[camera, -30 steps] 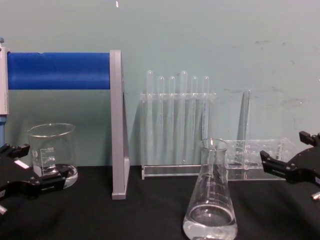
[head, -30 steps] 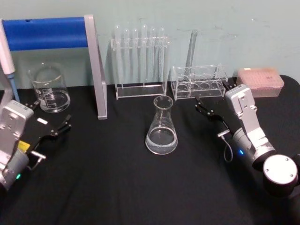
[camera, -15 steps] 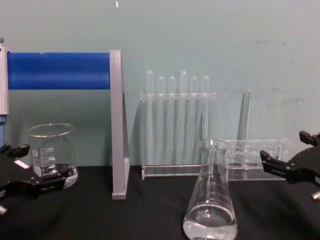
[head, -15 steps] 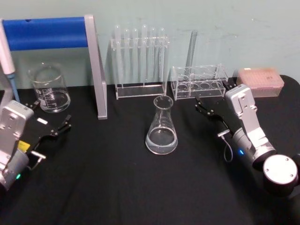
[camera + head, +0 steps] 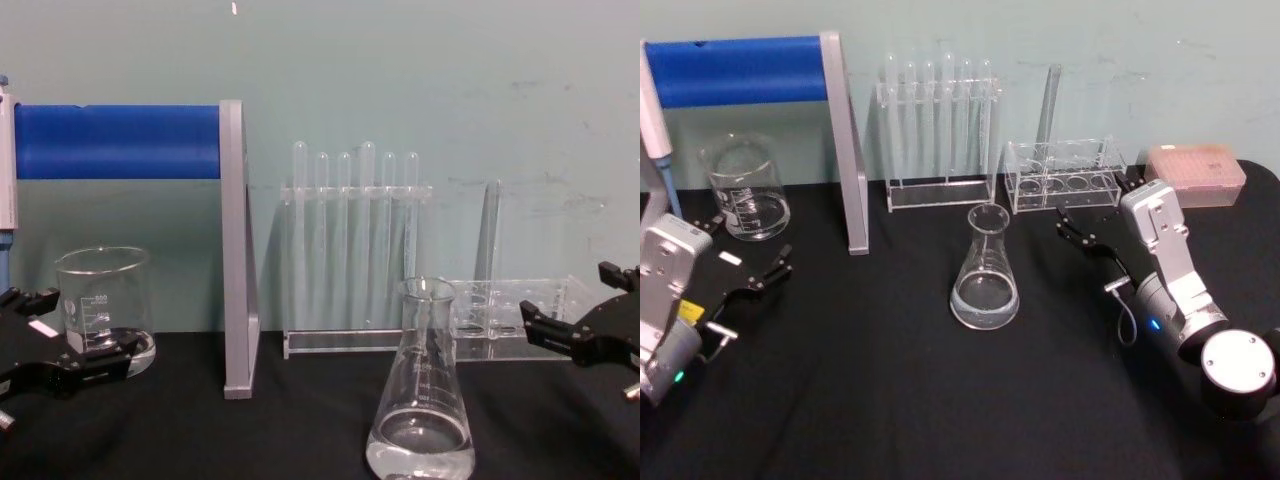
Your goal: Grasp the erlenmeyer flask with one hand, shake it three times, then place it back.
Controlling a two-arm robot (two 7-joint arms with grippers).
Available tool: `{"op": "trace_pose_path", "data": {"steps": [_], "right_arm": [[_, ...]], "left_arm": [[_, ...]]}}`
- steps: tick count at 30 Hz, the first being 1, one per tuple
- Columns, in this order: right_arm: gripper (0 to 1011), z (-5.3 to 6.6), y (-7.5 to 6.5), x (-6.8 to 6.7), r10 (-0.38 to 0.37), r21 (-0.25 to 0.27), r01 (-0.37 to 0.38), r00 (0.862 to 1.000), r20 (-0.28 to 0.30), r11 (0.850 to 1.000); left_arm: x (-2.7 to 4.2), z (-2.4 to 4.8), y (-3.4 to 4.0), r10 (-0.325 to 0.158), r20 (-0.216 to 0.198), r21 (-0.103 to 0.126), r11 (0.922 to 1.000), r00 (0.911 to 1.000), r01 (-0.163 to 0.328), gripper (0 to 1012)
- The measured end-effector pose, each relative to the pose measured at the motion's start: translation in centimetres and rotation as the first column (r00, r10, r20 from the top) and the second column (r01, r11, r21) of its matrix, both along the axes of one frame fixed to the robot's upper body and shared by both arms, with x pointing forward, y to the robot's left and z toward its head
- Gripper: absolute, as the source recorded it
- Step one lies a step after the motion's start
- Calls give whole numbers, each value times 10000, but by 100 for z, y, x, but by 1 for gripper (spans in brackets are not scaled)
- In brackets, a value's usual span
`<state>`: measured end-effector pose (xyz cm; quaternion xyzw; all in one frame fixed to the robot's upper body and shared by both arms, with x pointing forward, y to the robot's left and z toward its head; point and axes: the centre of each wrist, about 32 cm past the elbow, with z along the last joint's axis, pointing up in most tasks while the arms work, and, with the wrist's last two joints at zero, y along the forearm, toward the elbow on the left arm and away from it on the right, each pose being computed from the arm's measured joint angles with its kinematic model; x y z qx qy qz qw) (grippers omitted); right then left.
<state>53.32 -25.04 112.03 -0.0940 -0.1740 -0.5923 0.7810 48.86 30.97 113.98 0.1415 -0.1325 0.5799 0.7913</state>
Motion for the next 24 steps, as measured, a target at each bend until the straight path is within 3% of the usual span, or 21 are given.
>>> {"op": "trace_pose_path", "data": {"steps": [24], "right_arm": [[1000,0,0,0,-1,7,1,10000,-2,10000]], "left_arm": [[0,0,0,0,0,-1,10000,10000,0,1001]]}}
